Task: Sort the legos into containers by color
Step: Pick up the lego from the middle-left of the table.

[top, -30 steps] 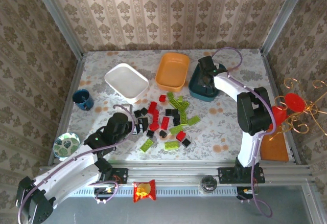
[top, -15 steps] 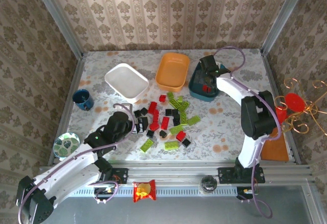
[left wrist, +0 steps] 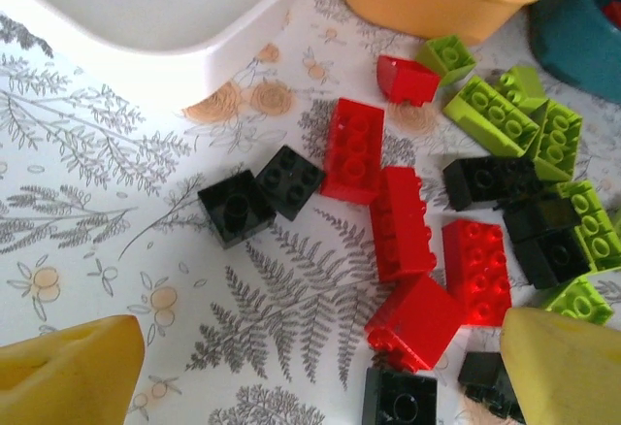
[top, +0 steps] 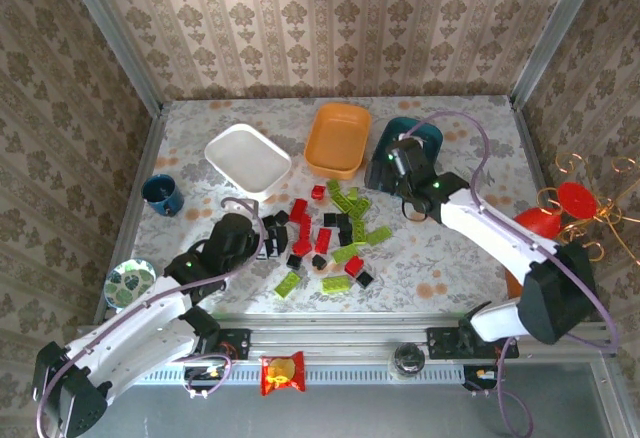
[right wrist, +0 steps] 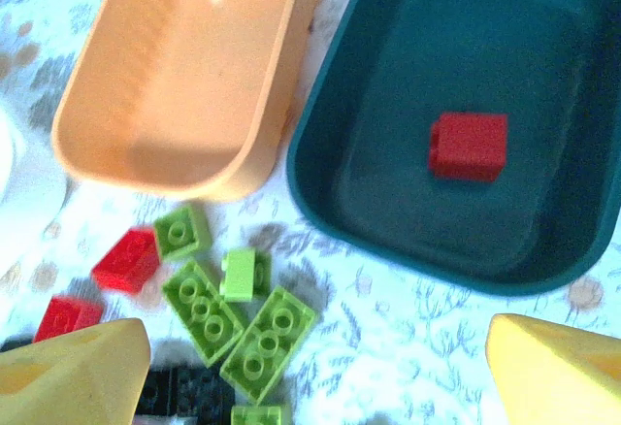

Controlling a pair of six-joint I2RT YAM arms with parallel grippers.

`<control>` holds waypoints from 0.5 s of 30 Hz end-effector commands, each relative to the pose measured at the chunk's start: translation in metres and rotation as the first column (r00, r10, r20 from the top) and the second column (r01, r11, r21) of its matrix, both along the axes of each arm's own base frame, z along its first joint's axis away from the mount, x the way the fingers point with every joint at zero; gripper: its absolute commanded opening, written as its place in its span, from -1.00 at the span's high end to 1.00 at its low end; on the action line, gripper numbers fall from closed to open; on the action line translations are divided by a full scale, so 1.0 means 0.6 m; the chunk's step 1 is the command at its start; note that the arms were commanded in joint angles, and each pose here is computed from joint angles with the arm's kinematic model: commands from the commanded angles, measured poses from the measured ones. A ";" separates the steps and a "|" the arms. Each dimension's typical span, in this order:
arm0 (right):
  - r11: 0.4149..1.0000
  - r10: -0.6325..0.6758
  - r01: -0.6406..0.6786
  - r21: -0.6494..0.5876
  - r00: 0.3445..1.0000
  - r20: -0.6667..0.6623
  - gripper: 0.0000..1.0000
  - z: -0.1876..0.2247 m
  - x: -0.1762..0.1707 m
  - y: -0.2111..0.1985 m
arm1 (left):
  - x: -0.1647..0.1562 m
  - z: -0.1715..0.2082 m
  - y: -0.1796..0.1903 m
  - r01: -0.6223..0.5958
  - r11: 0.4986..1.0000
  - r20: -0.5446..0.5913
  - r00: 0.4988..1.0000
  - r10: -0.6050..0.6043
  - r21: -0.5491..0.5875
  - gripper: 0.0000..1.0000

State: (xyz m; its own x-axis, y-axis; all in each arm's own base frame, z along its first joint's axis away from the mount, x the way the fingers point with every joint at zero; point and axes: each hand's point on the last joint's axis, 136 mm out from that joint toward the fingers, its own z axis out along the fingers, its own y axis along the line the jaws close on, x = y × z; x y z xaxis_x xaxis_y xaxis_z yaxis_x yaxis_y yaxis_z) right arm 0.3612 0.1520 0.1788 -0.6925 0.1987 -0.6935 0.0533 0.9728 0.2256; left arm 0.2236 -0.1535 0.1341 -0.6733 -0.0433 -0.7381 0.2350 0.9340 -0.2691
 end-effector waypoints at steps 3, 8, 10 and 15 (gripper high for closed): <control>0.996 0.094 -0.094 -0.003 0.995 -0.036 -0.81 -0.026 -0.061 0.026 | -0.026 -0.045 0.003 0.031 0.998 -0.157 0.987 -0.021 0.062 -0.88; 0.995 0.100 -0.100 -0.005 0.993 -0.071 -0.81 -0.059 -0.094 0.020 | -0.038 -0.095 -0.007 0.070 0.993 -0.236 0.971 -0.047 0.093 -0.91; 0.995 0.095 -0.095 0.000 0.992 -0.079 -0.81 -0.068 -0.100 0.018 | -0.033 -0.096 -0.019 0.093 0.992 -0.228 0.971 -0.073 0.080 -0.86; 0.996 0.088 -0.089 -0.004 0.992 -0.088 -0.80 -0.077 -0.105 0.014 | -0.003 -0.093 -0.022 0.074 0.987 -0.203 0.978 -0.044 0.144 -0.76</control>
